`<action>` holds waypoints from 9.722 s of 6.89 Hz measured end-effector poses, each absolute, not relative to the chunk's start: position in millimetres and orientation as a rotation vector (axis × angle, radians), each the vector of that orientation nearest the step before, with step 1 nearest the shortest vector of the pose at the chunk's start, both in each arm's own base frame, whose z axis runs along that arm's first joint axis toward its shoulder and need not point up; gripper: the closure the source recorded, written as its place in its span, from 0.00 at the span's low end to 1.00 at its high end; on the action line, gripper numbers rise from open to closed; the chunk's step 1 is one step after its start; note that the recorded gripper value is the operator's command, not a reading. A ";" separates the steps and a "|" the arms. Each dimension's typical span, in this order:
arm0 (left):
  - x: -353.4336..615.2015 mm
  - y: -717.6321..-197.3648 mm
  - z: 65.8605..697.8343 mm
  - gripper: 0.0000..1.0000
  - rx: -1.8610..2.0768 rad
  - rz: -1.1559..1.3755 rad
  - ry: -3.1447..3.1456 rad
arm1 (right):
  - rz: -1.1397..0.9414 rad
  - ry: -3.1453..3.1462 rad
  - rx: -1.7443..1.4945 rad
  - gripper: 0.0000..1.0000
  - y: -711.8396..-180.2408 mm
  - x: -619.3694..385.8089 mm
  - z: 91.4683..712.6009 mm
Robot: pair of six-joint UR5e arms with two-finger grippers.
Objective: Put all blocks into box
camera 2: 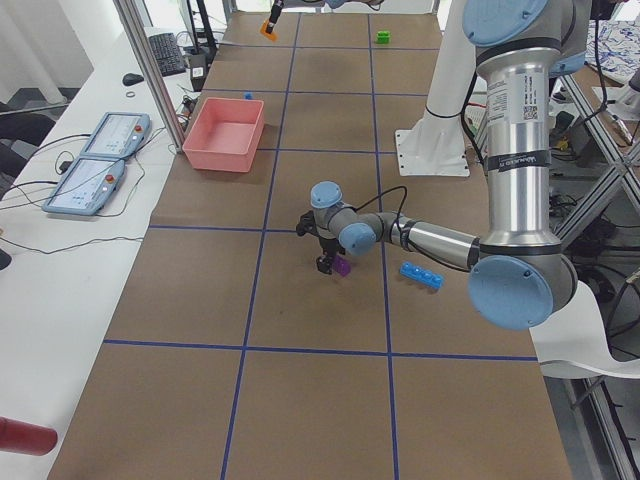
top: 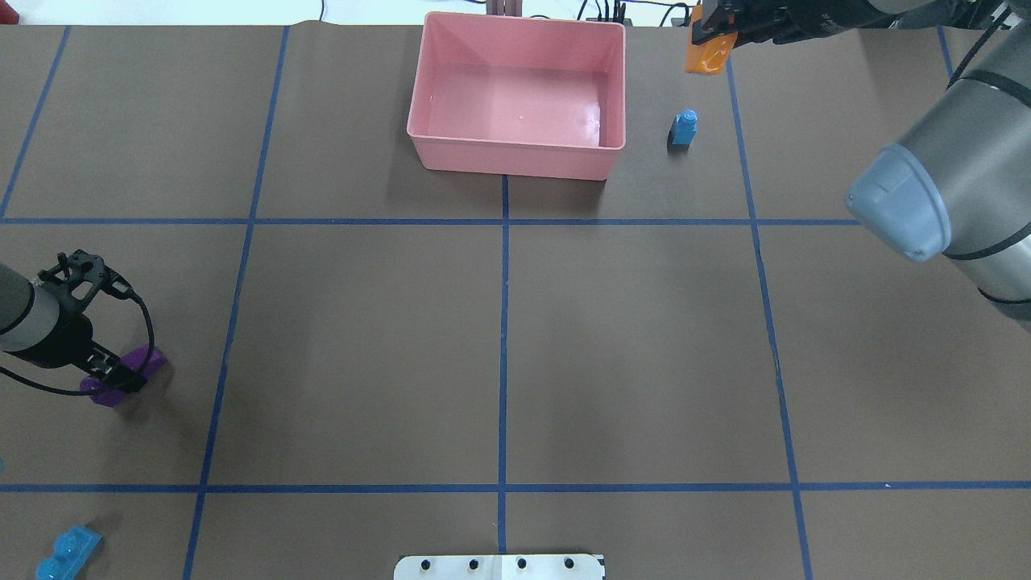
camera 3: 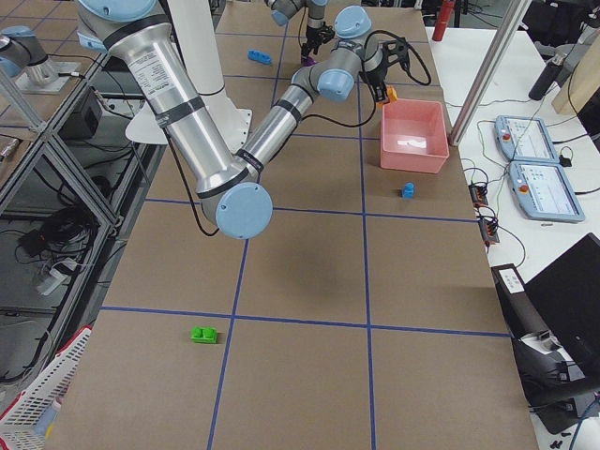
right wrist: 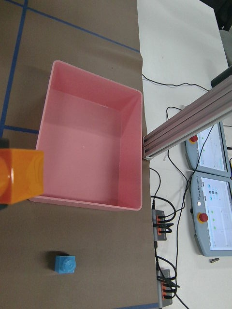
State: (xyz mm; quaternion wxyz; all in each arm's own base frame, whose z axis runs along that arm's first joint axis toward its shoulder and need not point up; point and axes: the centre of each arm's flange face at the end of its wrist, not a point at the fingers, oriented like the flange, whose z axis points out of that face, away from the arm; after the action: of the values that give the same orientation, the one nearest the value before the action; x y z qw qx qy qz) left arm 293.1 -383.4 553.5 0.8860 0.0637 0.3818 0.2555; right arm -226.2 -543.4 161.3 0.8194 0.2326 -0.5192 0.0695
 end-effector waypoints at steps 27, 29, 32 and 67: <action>477.3 -615.4 105.4 1.00 0.218 -1.092 1.227 | -0.299 -0.817 0.614 0.01 -657.8 -289.0 385.0; 514.1 -641.3 113.1 1.00 0.235 -1.152 1.131 | -0.265 -0.832 0.631 0.01 -675.9 -320.8 400.6; 538.7 -662.1 134.4 1.00 0.232 -1.173 1.039 | -0.235 -0.787 0.636 0.01 -682.6 -373.9 404.0; 265.1 -227.5 494.1 0.00 -0.012 0.324 0.747 | 0.158 -0.944 0.574 0.01 -694.9 -460.9 139.0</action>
State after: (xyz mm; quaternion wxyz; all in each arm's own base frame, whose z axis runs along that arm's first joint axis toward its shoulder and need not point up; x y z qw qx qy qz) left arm 265.1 -227.5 494.1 0.9182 -0.0058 0.3634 0.1576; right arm -460.9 -694.9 139.0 0.8482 0.2724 -0.4480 0.0748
